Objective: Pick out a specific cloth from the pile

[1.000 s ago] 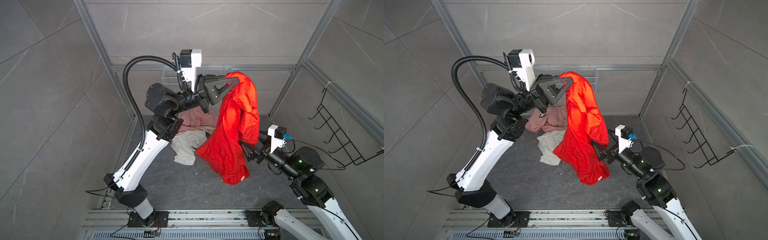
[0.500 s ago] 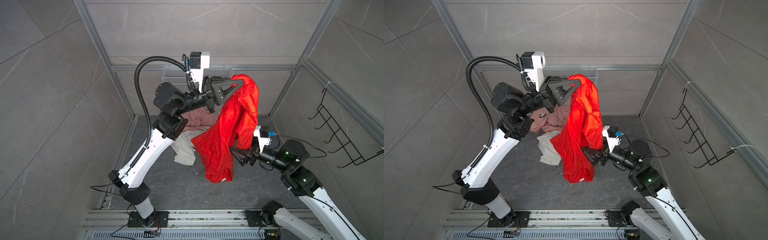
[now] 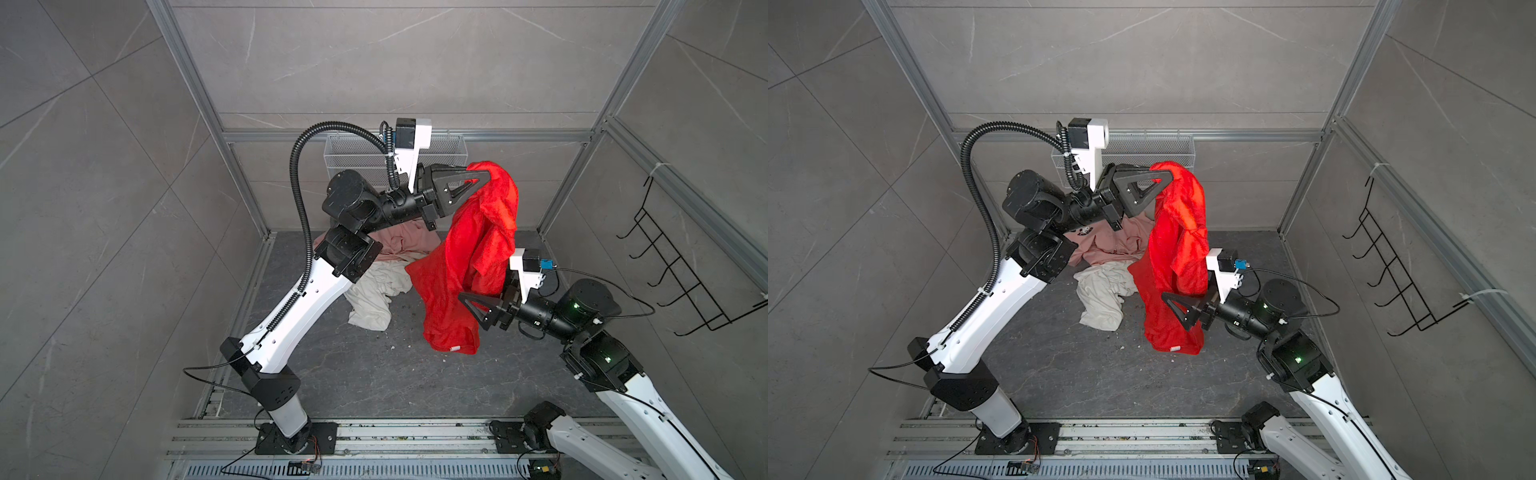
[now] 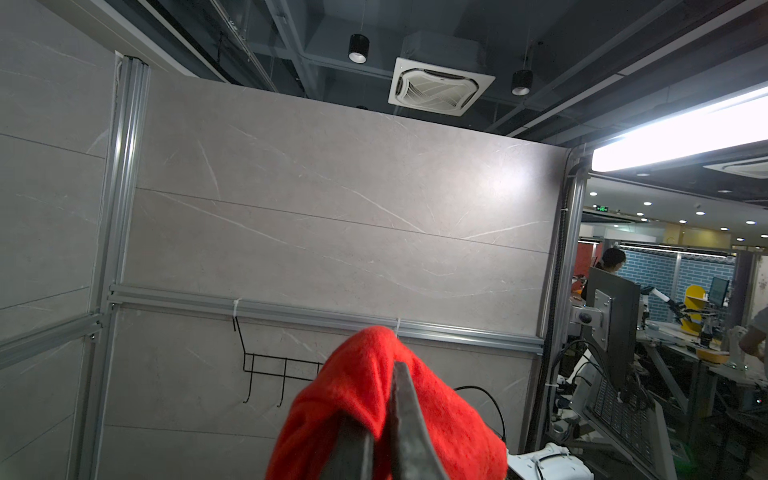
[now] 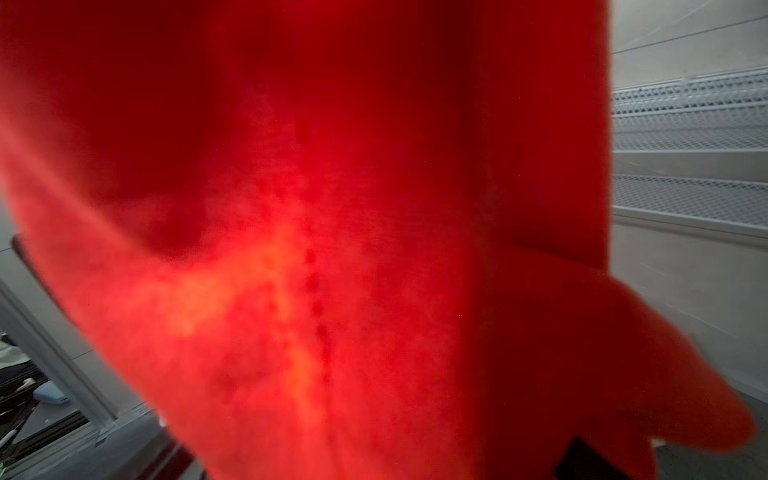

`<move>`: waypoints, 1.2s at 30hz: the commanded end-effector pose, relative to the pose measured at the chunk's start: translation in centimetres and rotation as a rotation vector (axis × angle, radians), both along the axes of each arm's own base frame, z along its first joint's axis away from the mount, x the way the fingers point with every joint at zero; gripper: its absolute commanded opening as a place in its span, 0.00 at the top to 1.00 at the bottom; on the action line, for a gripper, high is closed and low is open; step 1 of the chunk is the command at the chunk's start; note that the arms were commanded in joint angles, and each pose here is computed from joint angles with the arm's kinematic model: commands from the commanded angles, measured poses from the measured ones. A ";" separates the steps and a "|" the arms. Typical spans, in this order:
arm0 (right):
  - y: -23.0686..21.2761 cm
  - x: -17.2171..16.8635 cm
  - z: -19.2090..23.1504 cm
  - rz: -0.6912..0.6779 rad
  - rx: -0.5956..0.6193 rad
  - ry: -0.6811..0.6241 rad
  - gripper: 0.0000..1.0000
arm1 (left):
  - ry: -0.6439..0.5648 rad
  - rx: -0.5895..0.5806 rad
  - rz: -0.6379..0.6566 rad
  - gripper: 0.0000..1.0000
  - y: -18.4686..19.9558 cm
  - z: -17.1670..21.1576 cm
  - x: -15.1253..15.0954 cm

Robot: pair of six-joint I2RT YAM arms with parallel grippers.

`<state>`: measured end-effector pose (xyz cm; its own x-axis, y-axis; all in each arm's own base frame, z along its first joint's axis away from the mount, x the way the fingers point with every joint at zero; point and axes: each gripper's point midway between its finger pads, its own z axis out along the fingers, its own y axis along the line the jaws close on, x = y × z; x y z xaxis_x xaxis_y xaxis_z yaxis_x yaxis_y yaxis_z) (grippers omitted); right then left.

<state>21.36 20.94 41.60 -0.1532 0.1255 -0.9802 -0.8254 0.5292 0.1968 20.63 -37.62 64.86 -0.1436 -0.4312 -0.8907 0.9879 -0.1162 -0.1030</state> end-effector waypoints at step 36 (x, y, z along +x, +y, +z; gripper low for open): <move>0.8 1.1 -4.6 -0.035 -0.101 0.153 0.74 | 0.017 -0.043 0.167 1.00 3.6 -1.9 -0.7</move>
<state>23.96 22.19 35.85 -0.3021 0.0420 -0.9524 -0.7560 0.5980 0.2661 22.05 -36.72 59.65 -0.1840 -0.3985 -0.8985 0.9782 0.0153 -0.2071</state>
